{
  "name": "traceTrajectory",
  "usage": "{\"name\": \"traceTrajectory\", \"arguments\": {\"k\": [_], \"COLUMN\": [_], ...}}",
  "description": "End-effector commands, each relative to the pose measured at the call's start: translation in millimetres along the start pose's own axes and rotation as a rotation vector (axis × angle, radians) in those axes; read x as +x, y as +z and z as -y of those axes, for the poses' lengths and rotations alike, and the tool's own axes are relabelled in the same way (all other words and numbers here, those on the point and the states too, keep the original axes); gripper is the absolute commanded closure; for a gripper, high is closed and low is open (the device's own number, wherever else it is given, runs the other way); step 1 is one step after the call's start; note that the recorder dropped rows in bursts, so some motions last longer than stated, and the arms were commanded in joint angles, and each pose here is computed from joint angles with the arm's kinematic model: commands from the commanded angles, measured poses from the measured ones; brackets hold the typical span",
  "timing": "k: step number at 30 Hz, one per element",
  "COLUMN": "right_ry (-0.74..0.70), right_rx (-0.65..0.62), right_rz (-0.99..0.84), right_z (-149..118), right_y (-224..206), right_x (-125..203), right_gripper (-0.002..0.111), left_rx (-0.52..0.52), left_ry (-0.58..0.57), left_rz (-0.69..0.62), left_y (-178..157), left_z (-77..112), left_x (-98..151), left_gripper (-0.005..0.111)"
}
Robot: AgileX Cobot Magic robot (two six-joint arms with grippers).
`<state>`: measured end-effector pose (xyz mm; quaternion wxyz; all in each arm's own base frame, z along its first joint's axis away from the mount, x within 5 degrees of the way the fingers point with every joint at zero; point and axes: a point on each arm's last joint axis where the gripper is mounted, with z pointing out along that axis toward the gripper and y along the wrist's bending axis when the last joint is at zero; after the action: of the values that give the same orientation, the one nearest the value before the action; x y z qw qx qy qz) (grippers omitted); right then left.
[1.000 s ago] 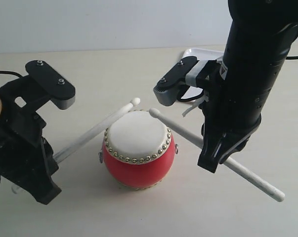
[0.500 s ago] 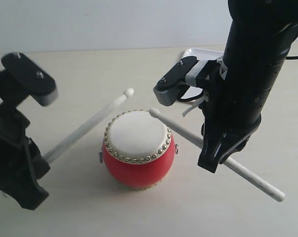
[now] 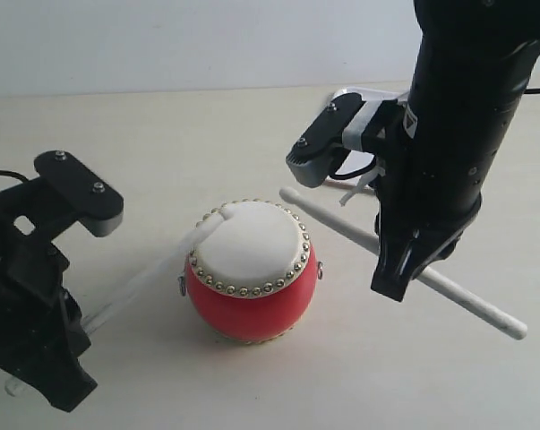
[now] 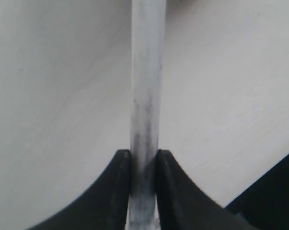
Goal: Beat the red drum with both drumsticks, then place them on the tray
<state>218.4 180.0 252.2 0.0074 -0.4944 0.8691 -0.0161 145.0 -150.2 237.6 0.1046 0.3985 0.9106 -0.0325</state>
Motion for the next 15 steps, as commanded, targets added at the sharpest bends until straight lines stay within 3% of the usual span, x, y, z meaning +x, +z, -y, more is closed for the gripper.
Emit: {"name": "traceTrajectory", "arguments": {"k": [1, 7, 15], "right_ry": [0.003, 0.028, 0.029], "right_rx": [0.044, 0.022, -0.006], "right_rz": [0.061, 0.143, 0.092], "right_z": [5, 5, 6], "right_y": [-17, -35, -18], "right_x": [-9, -19, -27], "right_gripper": [0.108, 0.108, 0.108], "left_rx": [0.003, 0.004, -0.022], "left_ry": [-0.011, -0.039, -0.078], "left_rz": [0.103, 0.154, 0.143], "left_y": [-20, -33, -34], "left_z": [0.6, 0.4, -2.2], "left_x": [5, 12, 13], "left_gripper": [0.107, 0.107, 0.107]}}
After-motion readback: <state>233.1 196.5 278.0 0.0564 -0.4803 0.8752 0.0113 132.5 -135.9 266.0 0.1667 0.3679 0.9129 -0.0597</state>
